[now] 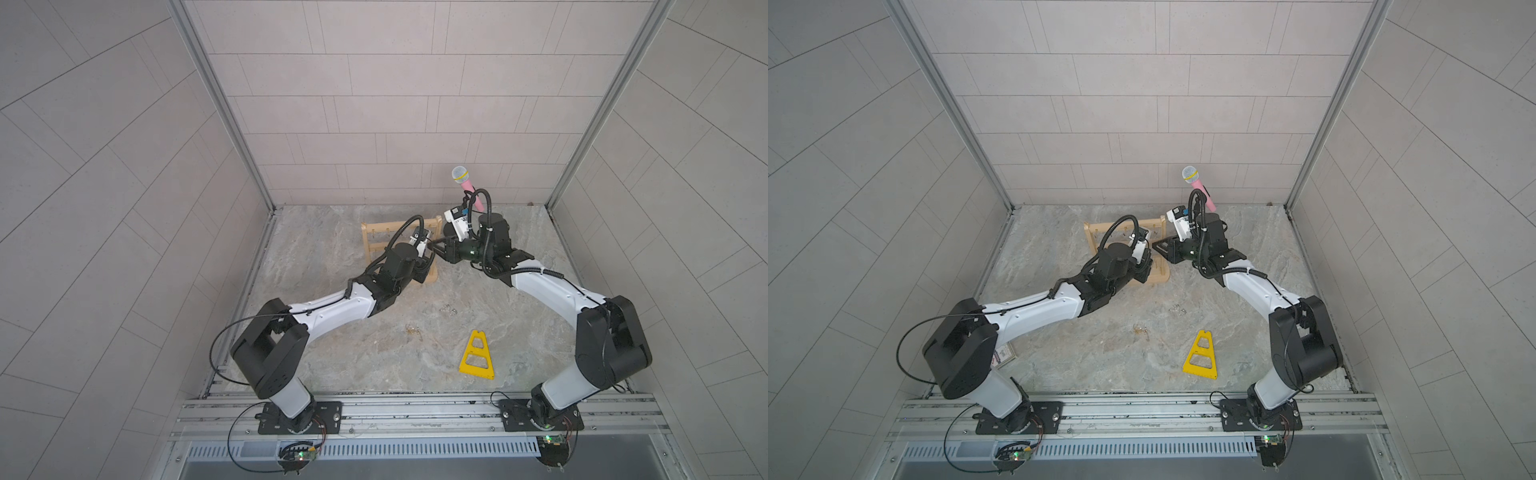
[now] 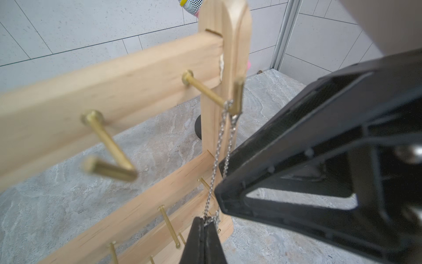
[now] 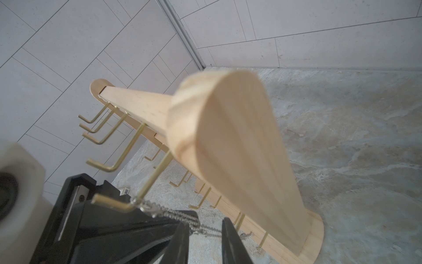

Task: Hang the necklace on the jewelry display stand
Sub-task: Hang the necklace on the stand.

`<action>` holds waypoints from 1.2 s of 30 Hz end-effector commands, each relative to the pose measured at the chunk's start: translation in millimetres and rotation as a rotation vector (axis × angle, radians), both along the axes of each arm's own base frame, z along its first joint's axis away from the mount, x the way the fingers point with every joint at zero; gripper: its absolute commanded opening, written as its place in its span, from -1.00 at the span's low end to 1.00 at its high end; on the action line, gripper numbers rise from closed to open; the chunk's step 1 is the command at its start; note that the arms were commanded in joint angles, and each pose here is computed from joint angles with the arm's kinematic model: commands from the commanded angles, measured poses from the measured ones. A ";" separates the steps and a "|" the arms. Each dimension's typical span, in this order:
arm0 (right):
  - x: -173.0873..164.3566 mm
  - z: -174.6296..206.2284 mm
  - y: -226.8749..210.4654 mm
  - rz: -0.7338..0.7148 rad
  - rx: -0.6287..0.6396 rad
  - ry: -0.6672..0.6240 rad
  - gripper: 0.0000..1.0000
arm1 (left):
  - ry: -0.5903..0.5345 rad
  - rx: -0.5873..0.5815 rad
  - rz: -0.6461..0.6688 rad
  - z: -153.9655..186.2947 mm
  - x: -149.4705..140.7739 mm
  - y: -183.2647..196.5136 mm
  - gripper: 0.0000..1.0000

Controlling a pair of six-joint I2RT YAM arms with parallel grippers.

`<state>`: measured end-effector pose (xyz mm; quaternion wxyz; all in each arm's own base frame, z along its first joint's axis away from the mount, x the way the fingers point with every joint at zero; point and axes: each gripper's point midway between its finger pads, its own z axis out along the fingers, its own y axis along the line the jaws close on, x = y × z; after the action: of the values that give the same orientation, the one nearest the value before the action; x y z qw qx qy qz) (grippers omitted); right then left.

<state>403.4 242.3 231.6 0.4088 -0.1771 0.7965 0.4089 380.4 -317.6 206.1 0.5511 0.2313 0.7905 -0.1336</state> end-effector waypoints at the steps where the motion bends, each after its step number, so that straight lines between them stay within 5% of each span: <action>1: 6.5 4.1 6.0 0.010 0.014 -0.026 -0.47 | -0.048 -0.017 -0.016 22.7 -1.1 -2.7 -1.00; 17: -5.9 9.0 11.2 0.050 0.016 -0.025 -0.92 | -0.060 -0.009 0.001 24.4 -0.1 1.0 -1.00; 36: -13.2 7.2 -4.2 0.007 -0.053 0.001 -0.94 | -0.048 0.034 -0.004 15.9 3.0 -1.3 -1.00</action>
<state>387.0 241.1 232.3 0.3920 -0.1866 0.8073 0.3998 381.4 -314.0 205.3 0.5522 0.2367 0.7907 -0.1174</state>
